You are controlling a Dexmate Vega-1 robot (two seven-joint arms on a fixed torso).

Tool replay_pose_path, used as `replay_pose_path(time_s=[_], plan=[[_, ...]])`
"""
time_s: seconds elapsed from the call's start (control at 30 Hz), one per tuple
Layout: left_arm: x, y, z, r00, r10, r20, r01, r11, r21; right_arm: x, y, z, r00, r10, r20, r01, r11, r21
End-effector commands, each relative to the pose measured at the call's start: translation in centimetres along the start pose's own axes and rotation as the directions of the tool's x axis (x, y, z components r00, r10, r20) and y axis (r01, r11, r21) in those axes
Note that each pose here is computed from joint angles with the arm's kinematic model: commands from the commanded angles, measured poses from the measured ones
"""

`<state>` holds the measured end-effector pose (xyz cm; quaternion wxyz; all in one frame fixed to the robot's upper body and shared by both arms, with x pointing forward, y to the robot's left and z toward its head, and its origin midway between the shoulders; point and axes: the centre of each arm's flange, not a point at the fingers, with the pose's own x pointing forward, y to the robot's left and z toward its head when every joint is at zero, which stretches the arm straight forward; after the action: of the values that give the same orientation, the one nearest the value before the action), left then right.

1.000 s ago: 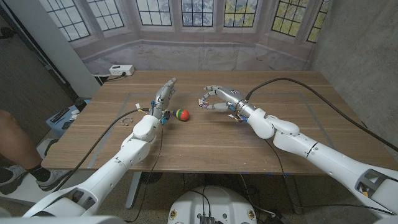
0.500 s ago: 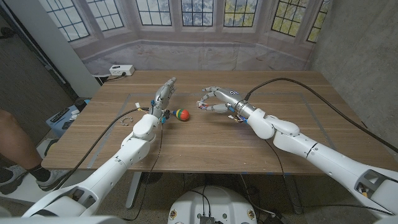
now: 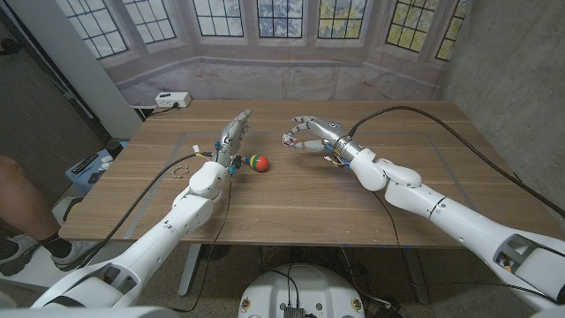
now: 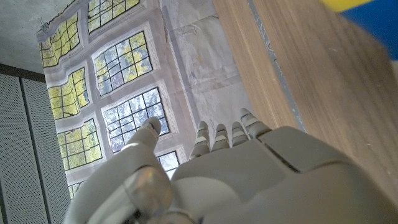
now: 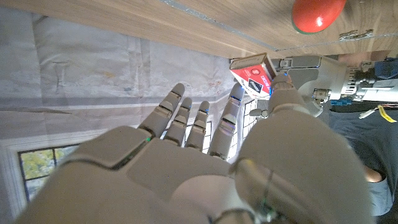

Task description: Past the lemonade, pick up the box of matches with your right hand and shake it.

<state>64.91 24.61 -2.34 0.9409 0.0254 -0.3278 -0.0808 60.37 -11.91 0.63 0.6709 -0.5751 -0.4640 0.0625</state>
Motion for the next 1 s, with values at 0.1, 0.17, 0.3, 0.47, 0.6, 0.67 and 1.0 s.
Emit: replay_pose_path(time_s=[0.1,0.17,0.3,0.47,0.6,0.67,1.0], plan=[[0.5,-0.3,0.0,1.0,-0.011,-0.002,0.011,1.0,0.002,1.9,-1.2,-2.1,0.996,-0.043,-0.082,0.044,0.999,0.005],[0.5,-0.4,0.0,1.0,-0.012,-0.002,0.012,1.0,0.002,2.1,-1.4,-2.6,0.993,-0.055,-0.101,0.055,0.998,0.004],[0.3,-0.3,0.0,1.0,-0.006,-0.004,0.006,1.0,0.002,2.4,-1.9,-3.7,0.986,-0.086,-0.143,0.089,0.996,0.013],[0.0,-0.3,-0.1,1.0,-0.003,-0.007,0.003,1.0,0.001,2.6,-2.4,-4.6,0.979,-0.108,-0.174,0.114,0.993,0.02],[-0.1,-0.2,-0.1,1.0,-0.001,-0.007,0.001,1.0,0.001,2.7,-2.6,-5.1,0.972,-0.122,-0.199,0.129,0.991,0.023],[-0.2,-0.2,-0.1,1.0,0.0,-0.007,0.0,1.0,0.002,2.7,-2.7,-5.3,0.969,-0.128,-0.21,0.136,0.99,0.025],[-0.4,-0.2,-0.1,1.0,-0.003,-0.005,0.003,1.0,0.002,2.5,-3.0,-7.2,0.944,-0.157,-0.29,0.18,0.982,0.055]])
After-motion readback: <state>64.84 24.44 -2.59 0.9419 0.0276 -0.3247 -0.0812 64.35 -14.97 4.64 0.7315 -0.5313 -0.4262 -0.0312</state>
